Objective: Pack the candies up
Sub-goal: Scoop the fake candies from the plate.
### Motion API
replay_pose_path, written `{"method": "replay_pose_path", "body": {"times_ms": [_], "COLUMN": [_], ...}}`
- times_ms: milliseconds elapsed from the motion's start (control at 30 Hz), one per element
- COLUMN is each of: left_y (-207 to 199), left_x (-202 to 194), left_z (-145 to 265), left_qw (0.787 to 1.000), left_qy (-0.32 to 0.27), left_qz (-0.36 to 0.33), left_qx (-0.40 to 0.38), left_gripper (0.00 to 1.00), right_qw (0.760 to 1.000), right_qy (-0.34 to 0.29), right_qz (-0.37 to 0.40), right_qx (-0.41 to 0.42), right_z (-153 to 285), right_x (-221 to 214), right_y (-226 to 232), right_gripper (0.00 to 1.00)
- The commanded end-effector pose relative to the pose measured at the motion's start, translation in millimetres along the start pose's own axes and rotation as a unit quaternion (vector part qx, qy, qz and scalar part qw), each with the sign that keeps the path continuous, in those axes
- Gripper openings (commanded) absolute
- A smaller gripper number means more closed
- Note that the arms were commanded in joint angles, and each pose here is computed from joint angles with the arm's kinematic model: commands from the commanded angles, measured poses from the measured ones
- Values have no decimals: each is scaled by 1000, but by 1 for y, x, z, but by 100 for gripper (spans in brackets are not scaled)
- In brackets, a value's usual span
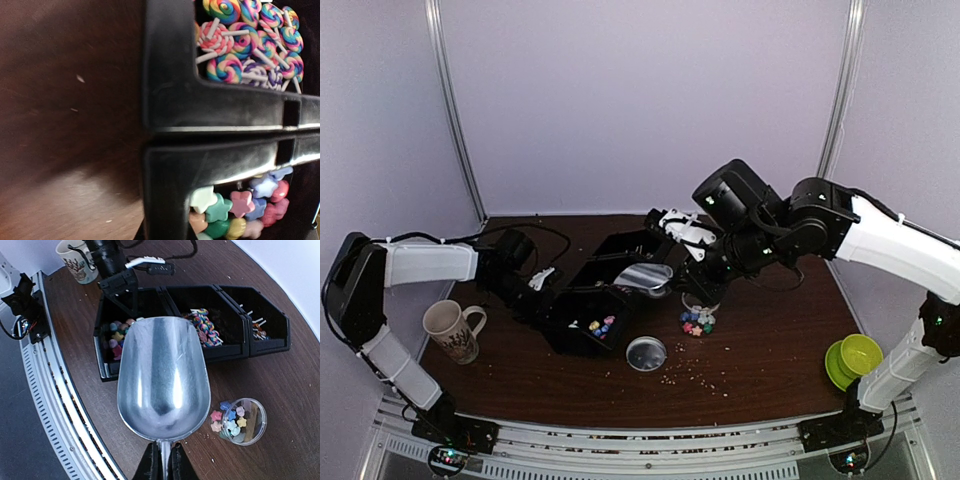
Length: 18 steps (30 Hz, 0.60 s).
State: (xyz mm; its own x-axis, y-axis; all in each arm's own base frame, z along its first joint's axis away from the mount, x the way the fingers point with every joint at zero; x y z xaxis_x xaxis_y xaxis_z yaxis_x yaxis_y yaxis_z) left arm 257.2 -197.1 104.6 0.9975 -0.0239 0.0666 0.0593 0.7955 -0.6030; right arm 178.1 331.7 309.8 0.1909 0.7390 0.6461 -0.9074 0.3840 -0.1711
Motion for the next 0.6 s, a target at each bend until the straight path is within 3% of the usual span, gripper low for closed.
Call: {"method": "replay_pose_path", "body": {"times_ms": [0,200,367,567], "left_y": [-63,-67,-41,-36], "left_x": [27,25,33,36], "left_z": [23,23,26,39], "left_qw": [980,977,990,983], "left_qy": [-50,-49,-87,-124], "left_qz": [-85,-91,-100,-126], "left_qx": [-172,-188,-40,47], "left_gripper": [0,0,0,0], "right_qw": [998,998,997,992], "right_qy": [-48,-18,28,84], "right_qz": [22,50,70,90], "right_qx": [26,28,14,-2], "right_z": [15,10,2,-14], "right_x": [26,24,16,8], "right_y": [13,21,19,16], "right_gripper": [0,0,0,0]}}
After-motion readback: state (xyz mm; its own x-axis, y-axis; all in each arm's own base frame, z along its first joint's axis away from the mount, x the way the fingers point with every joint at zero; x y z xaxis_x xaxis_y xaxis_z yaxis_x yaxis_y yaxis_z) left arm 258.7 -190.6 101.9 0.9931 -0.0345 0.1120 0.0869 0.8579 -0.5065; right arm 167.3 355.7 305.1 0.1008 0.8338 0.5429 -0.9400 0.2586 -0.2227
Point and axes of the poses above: each gripper's point midway between its finger pads, its own z axis back along the fingers, its own y axis along the line the jaws close on, x = y × z, the point moved 4 cm from there along z, back along the fingers, and after that the axes turned 13 degrees about z, right-handed, at the moved point
